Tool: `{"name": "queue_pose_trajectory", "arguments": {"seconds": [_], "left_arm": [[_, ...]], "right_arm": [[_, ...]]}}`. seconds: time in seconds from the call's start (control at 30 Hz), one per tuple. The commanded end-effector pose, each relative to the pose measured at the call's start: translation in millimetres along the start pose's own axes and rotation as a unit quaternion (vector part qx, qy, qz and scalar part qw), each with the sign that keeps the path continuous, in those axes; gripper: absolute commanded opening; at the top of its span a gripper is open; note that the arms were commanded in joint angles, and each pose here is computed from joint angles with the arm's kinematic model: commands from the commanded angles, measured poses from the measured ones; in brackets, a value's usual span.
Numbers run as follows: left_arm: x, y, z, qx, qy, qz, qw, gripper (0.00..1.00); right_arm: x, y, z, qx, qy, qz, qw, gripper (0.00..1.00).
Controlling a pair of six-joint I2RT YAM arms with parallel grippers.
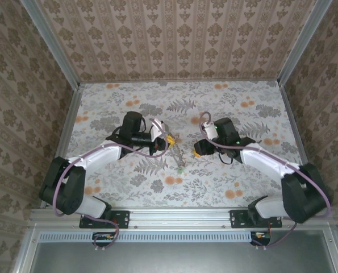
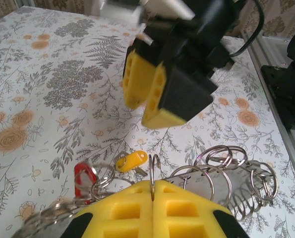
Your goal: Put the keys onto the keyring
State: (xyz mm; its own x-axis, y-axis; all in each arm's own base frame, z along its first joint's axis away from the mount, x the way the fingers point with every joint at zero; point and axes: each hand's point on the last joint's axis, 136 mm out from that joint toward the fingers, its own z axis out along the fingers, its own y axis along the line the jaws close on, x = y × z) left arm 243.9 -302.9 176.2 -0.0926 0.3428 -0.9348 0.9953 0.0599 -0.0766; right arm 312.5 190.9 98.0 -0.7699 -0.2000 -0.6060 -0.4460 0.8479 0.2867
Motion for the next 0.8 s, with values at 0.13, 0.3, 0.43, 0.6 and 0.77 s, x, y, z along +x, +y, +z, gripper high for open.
{"name": "queue_pose_trajectory", "arguments": {"seconds": [0.13,0.3,0.43,0.6,0.77], "left_arm": [[-15,-6,-10,0.001,-0.023,0.024,0.999,0.0],[-14,-6,-16,-0.01,-0.023,0.024,0.999,0.0],[-15,-5,-18,-0.014,-0.025,0.026,0.999,0.0],[-16,-6,-19,-0.011,-0.026,0.025,0.999,0.0],[-13,-7,-17,-0.006,-0.026,0.022,0.999,0.0]], "right_arm": [[21,-27,35,0.044,0.156,0.094,0.982,0.48],[20,-36,43,0.068,0.173,0.102,0.977,0.45],[27,-57,41,0.13,0.201,0.116,0.964,0.49],[30,-71,39,0.163,0.2,0.135,0.957,0.48],[27,-73,38,0.145,0.2,0.173,0.953,0.5]]}}
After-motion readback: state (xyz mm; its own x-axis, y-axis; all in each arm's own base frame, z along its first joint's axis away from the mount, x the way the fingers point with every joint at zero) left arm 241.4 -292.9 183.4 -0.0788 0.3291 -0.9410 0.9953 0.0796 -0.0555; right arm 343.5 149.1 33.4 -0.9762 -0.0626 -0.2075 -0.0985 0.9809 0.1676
